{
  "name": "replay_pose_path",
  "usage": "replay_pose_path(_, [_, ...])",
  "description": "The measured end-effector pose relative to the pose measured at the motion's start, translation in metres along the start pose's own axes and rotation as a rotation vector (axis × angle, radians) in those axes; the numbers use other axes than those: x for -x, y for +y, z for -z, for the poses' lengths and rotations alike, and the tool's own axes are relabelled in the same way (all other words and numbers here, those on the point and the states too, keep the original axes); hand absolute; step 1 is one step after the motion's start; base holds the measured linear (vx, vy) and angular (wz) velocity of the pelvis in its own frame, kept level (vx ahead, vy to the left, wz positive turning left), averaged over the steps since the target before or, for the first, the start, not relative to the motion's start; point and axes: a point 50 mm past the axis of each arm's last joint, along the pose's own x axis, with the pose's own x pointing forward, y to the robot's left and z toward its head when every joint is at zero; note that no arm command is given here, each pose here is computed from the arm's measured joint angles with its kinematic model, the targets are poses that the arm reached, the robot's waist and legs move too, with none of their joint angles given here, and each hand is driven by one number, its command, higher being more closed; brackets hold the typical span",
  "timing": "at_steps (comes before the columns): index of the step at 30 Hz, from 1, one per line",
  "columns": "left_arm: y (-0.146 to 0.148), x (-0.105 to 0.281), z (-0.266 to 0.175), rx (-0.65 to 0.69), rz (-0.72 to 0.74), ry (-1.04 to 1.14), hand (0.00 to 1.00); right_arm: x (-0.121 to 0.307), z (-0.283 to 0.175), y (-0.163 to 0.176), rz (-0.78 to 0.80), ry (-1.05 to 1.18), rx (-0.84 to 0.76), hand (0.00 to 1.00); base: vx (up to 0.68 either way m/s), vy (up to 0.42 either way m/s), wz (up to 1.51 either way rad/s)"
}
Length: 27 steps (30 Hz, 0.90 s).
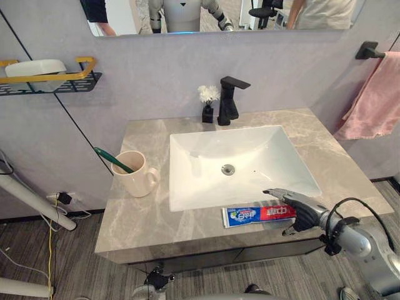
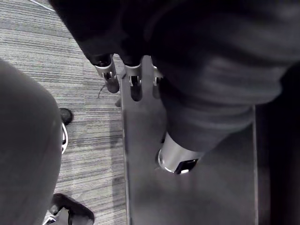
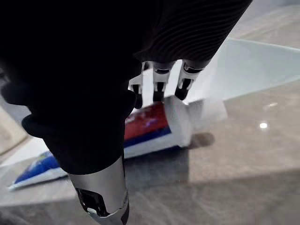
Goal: Organize washtable
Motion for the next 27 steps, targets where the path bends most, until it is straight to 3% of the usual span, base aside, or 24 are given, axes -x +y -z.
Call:
replay_pose_path(1, [0.0,0.0,0.0,0.002,0.001,0.0,0.0,-0.0006,0.0009,0.0029,-0.002,0.011,0.005,0.0,0.01,0.038,-0.02])
replay_pose_path(2, [-0.0001,0.0,0.0001,0.002,0.001,0.001,0.0,-0.001,0.0009,0.0037,0.0,0.011,0.004,1.0,0.0,0.0,0.0])
replay_pose_path(9, [-0.0043,-0.0001,0.0002,-0.018,0.019,0.002,0.0,-0.0031,0.0017,0.0009,0.045,0.026,0.073,1.0,0.03,0.024,0.05])
replay_pose_path(27, [0.0008,0.0004,0.0005,0.021,0.006,-0.001,0.0,-0.0086,0.0056,-0.0026,0.074,0.026,0.073,1.0,0.02,0.014,0.07])
